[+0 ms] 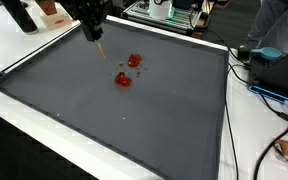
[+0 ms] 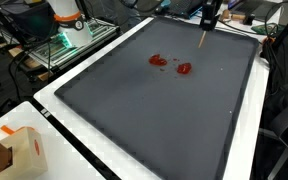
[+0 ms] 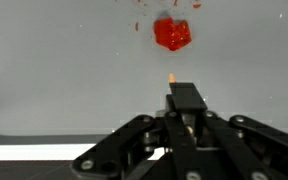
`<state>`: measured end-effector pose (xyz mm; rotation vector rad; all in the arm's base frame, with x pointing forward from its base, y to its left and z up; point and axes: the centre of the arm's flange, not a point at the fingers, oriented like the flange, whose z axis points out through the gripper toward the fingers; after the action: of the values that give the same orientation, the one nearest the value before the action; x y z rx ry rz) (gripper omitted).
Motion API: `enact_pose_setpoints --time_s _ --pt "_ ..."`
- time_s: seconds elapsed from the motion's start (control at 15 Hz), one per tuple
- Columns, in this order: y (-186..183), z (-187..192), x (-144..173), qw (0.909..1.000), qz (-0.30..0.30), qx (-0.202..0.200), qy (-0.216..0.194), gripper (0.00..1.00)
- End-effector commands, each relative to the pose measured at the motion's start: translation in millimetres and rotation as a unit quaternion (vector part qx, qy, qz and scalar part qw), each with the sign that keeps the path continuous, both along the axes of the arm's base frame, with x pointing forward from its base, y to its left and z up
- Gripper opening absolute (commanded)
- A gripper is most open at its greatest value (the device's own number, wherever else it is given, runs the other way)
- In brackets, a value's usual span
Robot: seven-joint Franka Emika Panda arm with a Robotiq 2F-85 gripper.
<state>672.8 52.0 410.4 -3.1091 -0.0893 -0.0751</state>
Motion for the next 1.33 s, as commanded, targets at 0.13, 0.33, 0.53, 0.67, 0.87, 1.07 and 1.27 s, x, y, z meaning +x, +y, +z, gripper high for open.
enact_pose_setpoints --time_s 0.13,0.33,0.53,0.67,0.87,1.07,1.27 --pt "9.6 -19.0 4.5 0.9966 -0.049 -0.065 0.011 0.03" --pt "15.9 -30.5 5.9 0.9931 -0.067 -0.095 0.014 0.03" --pt "22.2 -42.7 8.0 0.9902 -0.078 -0.115 0.017 0.03" --pt "26.9 -52.5 9.5 0.9864 -0.086 -0.139 0.014 0.03" --pt "32.5 -66.8 11.8 0.9811 -0.098 -0.167 0.012 0.03" --pt "36.9 -82.4 14.1 0.9741 -0.112 -0.196 0.009 0.03" --pt "39.6 -99.9 15.6 0.9673 -0.127 -0.219 0.008 0.03"
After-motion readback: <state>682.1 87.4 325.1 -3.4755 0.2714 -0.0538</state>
